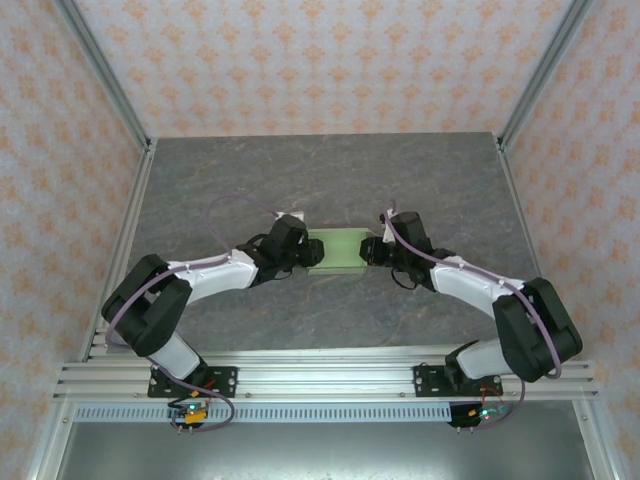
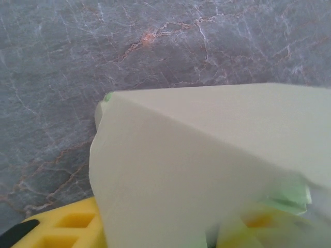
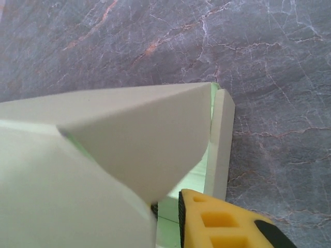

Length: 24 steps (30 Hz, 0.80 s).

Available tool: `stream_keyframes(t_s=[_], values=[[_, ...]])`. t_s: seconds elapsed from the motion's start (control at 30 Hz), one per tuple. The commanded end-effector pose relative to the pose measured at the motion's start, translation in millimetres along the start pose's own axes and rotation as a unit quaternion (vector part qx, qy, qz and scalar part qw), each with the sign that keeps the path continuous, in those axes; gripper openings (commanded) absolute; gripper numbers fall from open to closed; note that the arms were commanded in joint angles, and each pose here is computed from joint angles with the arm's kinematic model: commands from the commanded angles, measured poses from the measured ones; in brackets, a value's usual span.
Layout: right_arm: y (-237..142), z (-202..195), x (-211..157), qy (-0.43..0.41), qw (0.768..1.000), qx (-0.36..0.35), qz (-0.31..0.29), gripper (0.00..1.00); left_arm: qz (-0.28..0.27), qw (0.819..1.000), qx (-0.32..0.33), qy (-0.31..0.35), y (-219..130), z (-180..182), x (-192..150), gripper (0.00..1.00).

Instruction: Fold the paper box

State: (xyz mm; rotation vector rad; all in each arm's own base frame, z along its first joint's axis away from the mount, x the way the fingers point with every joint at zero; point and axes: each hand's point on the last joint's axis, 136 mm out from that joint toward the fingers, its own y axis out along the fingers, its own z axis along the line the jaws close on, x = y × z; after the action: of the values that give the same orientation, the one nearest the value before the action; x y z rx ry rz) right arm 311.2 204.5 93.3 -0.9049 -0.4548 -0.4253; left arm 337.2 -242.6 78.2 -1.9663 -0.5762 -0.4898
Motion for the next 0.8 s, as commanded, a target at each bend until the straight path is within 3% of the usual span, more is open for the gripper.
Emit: stream_keyframes(t_s=[0.0,0.13,0.4,0.57,0.77], values=[[-7,5,5,-0.007,1.000,0.001,-0.012,0.23,-0.030,0.999,0.021,0.022,-21,2,16,0.60],[-9,5,8,-0.011,1.000,-0.004,-0.017,0.28,-0.045,0.998,0.035,0.034,-32,10,18,0.71],[-12,4,16,-0.021,0.999,-0.020,-0.024,0.43,-0.069,0.992,0.065,0.080,-37,10,38,0.72],[-15,1,26,-0.047,0.997,-0.041,-0.037,0.46,-0.074,0.990,0.069,0.101,-32,3,49,0.67],[-10,1,32,-0.065,0.996,-0.049,-0.031,0.47,-0.071,0.990,0.063,0.105,-24,-3,52,0.49]])
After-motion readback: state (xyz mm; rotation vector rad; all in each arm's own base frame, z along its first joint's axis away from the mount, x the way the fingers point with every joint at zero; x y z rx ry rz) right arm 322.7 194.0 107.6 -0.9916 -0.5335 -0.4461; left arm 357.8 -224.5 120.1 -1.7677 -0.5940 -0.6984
